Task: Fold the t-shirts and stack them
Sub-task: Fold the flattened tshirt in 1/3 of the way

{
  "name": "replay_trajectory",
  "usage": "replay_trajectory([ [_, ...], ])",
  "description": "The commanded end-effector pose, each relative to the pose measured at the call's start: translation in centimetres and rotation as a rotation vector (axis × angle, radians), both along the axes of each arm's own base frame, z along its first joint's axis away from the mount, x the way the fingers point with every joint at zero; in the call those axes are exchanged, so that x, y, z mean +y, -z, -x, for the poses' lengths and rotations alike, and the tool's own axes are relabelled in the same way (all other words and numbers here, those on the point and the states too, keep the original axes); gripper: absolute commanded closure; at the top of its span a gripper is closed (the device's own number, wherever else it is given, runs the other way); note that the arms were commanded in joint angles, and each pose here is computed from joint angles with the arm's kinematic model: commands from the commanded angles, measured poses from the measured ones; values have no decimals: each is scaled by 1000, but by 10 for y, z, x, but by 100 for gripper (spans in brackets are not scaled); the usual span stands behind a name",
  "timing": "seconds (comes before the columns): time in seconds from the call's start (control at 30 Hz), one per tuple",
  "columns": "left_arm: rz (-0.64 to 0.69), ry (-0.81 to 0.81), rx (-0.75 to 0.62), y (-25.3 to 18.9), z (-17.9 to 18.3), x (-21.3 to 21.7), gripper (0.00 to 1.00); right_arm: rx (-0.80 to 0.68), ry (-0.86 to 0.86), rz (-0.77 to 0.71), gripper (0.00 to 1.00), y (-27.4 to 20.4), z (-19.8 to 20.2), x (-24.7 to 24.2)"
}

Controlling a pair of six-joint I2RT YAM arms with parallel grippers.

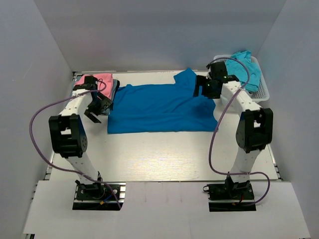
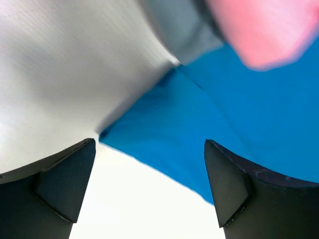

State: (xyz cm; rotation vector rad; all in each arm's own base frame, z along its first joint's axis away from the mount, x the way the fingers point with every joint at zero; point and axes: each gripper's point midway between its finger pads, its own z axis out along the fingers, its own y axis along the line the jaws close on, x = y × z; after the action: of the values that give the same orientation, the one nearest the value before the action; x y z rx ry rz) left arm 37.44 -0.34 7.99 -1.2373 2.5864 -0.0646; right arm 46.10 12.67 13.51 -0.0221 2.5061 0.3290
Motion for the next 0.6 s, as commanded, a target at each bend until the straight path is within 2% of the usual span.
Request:
replay_trajectory([
  [0.0,24,96,-119,-43,0,-12,0,-42,-61,-73,10,-28,29,11],
  [0.13,82,158,-212,-45,-6,-26,0,-20,-87,-117,10,-14,55,15],
  [0.27,178,234,-272,-35,-9,-56,0,69,-74,-150,10,22,75,18],
  [0.4,221,295,-277,-11,-17,-74,0,116,-23,-162,10,51,69,16],
  [0.57,223,360,-195,28,-16,-90,0,209,43,-132,10,96,77,9],
])
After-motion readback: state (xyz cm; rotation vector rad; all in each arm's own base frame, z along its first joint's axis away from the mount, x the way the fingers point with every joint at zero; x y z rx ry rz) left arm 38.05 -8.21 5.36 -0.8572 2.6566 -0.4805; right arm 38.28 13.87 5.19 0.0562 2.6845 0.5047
